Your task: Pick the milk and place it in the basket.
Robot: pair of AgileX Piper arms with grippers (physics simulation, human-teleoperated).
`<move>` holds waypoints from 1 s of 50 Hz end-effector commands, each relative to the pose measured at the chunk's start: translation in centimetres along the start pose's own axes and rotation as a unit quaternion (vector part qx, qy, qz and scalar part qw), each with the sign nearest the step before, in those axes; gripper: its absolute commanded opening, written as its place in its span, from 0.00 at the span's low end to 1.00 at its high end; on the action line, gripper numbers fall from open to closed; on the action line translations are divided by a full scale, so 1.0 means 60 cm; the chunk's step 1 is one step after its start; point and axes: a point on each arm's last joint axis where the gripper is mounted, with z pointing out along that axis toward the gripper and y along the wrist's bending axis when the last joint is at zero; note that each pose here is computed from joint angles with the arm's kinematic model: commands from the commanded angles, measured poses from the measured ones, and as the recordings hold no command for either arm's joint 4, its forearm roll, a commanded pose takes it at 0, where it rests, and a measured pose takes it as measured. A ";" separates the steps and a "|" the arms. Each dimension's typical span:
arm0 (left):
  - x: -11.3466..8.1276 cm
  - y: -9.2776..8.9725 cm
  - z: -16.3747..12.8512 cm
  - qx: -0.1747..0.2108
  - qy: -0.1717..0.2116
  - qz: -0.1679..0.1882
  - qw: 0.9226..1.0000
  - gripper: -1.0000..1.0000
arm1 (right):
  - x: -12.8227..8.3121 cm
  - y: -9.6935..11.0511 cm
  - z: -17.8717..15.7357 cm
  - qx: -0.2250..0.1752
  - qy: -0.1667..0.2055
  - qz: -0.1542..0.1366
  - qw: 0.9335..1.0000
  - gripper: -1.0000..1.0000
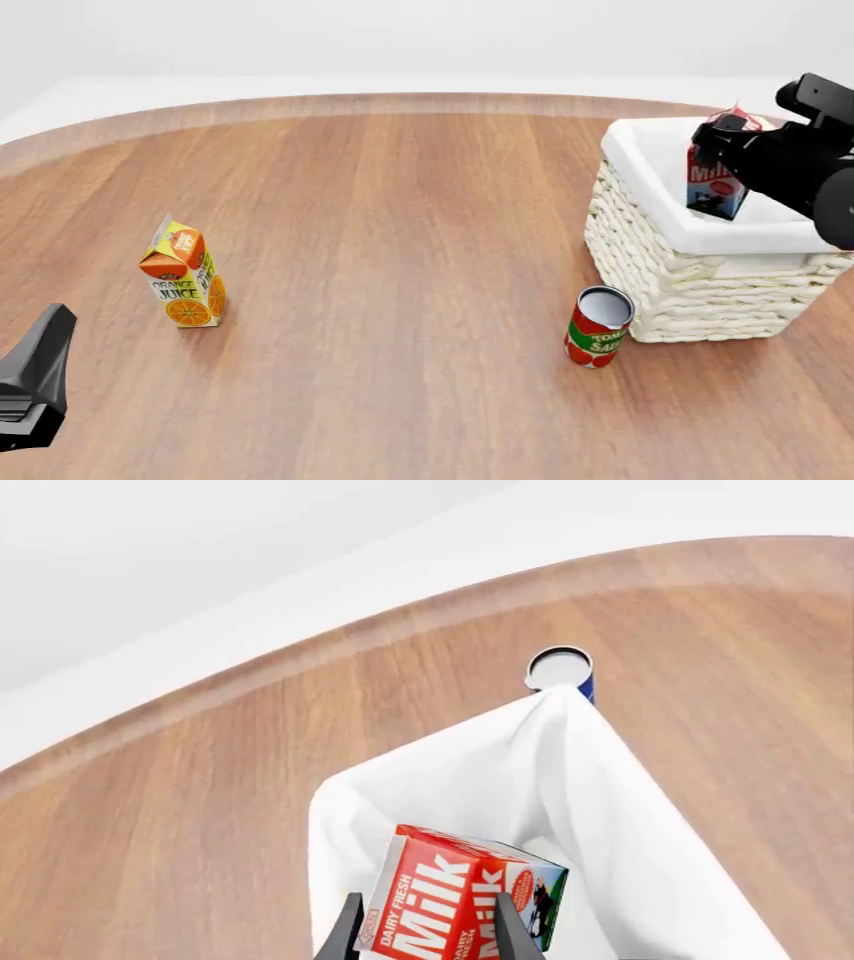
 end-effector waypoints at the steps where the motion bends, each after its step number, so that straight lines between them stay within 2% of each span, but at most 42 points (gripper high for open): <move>1: 0.000 0.000 0.000 0.000 0.000 0.000 1.000 1.00 | -0.014 0.003 0.001 -0.004 -0.010 0.004 1.000 0.00; 50: 0.000 0.000 0.000 0.000 0.000 0.000 1.000 1.00 | 0.010 -0.003 0.013 0.004 0.016 0.023 1.000 0.00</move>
